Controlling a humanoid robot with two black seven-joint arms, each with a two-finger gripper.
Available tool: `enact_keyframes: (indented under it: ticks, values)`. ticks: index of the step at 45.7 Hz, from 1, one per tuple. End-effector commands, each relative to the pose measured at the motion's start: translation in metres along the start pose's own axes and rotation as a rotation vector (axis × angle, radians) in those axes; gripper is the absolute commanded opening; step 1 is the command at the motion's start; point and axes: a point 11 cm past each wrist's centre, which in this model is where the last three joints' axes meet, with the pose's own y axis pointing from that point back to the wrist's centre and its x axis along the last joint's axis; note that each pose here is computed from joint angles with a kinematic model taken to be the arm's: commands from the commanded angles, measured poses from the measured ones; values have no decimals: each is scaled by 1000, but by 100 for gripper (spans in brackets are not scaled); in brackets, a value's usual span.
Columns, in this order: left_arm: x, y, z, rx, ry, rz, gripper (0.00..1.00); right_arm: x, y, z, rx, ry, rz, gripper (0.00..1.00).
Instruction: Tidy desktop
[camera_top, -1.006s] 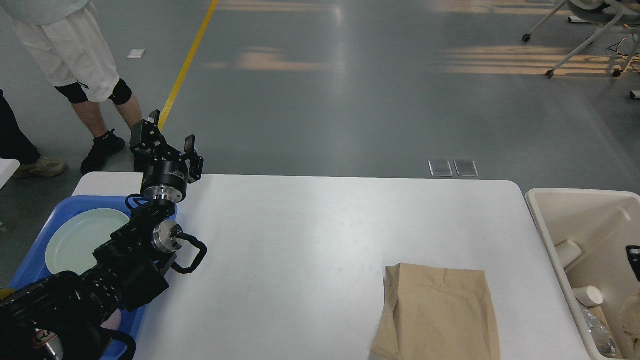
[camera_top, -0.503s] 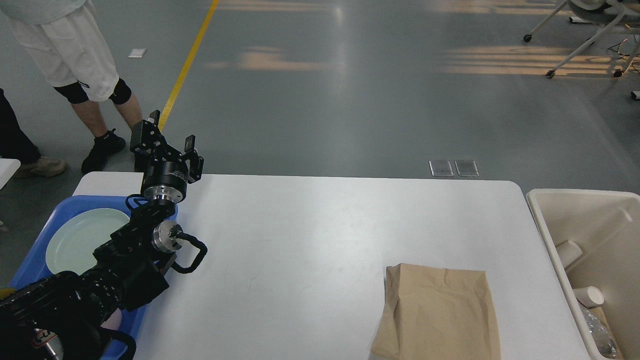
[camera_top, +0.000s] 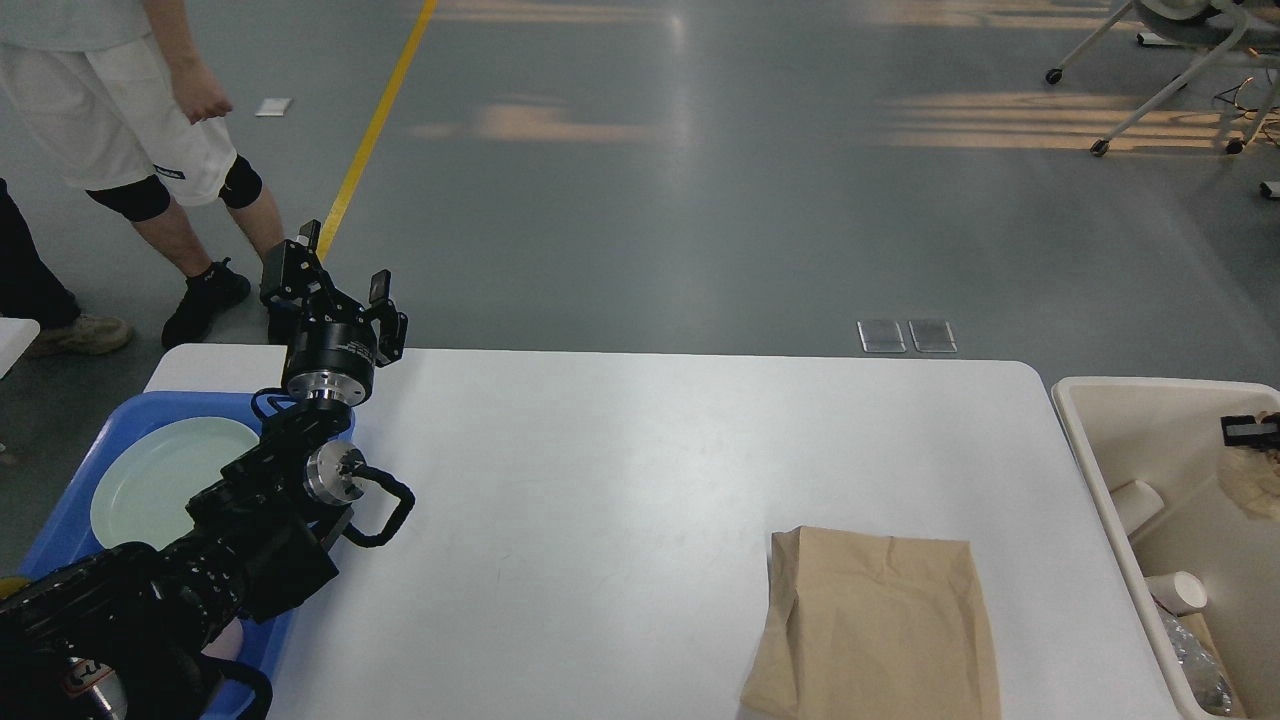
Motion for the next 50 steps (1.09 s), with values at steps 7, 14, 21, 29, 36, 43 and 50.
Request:
enact_keyframes:
  ticks: [7,14,21,29,36,43,50]
  values:
    - [0,0,0,0,0,0,96,9,-5,-6,37,0,157,39]
    - [0,0,0,0,0,0,96,10,-8,-8,59,-110,228,98]
    - [0,0,0,0,0,0,96,3,-11,-7,58,-126,214,100]
    - [0,0,0,0,0,0,96,-6,-14,-8,61,-134,190,100]
    - [0,0,0,0,0,0,96,-20,-14,-12,79,-160,108,100]
    - [0,0,0,0,0,0,96,-28,-6,-19,111,-206,-22,100]
    - [0,0,0,0,0,0,96,-18,14,-20,133,-260,-166,100]
